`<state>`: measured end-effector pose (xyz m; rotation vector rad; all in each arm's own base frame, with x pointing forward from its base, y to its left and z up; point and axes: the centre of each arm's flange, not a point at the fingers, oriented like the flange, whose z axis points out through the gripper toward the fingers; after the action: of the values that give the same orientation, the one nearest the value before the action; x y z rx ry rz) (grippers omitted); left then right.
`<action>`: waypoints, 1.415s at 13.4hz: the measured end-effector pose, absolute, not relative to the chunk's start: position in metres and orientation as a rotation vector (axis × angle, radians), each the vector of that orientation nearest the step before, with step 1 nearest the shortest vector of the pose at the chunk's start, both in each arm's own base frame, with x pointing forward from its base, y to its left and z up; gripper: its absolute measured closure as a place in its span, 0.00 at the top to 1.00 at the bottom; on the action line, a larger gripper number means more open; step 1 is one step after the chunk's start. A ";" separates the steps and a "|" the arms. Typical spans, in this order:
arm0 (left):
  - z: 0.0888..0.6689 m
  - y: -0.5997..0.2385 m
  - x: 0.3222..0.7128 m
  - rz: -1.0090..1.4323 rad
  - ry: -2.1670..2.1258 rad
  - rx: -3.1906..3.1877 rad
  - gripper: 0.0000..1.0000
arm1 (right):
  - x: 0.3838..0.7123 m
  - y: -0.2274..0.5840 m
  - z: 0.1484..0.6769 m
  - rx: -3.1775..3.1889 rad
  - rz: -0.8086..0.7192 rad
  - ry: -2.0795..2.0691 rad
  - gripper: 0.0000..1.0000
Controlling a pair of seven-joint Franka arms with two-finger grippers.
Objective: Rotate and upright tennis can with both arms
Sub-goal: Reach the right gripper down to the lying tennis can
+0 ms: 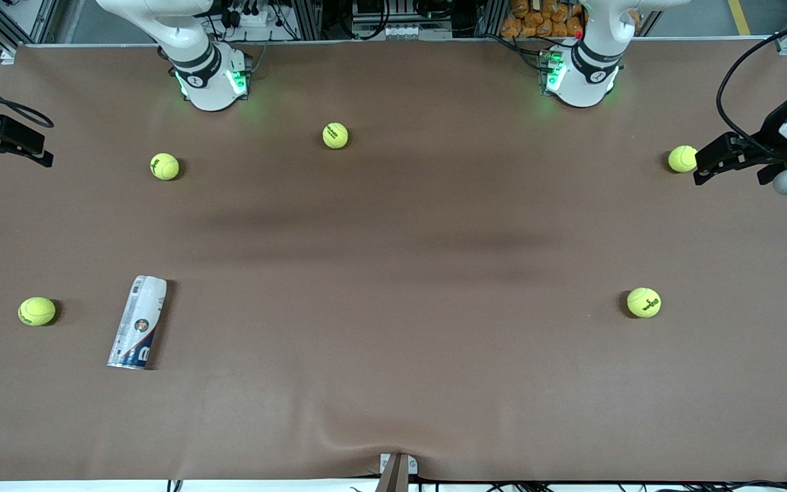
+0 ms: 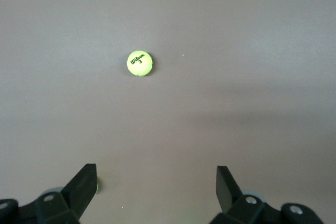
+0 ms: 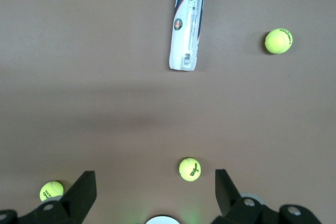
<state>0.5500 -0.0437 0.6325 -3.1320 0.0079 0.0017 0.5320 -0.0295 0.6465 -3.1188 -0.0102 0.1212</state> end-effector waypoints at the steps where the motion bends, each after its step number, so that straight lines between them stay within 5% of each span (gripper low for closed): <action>1: 0.632 -0.044 0.550 0.003 0.008 -3.132 1.00 | 0.532 -0.029 0.647 -3.119 0.121 -0.011 1.00; 10: 0.628 -0.046 0.550 0.034 0.006 -3.130 1.00 | 0.539 -0.031 0.629 -3.118 0.145 -0.006 1.00; 19: 0.635 -0.052 0.549 0.030 0.021 -3.130 1.00 | 0.650 -0.057 0.404 -3.134 0.249 0.052 1.00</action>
<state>0.5486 -0.0521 0.6346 -3.1297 0.0213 0.0297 0.6503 -0.0573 0.4042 -3.1340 0.0517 0.2493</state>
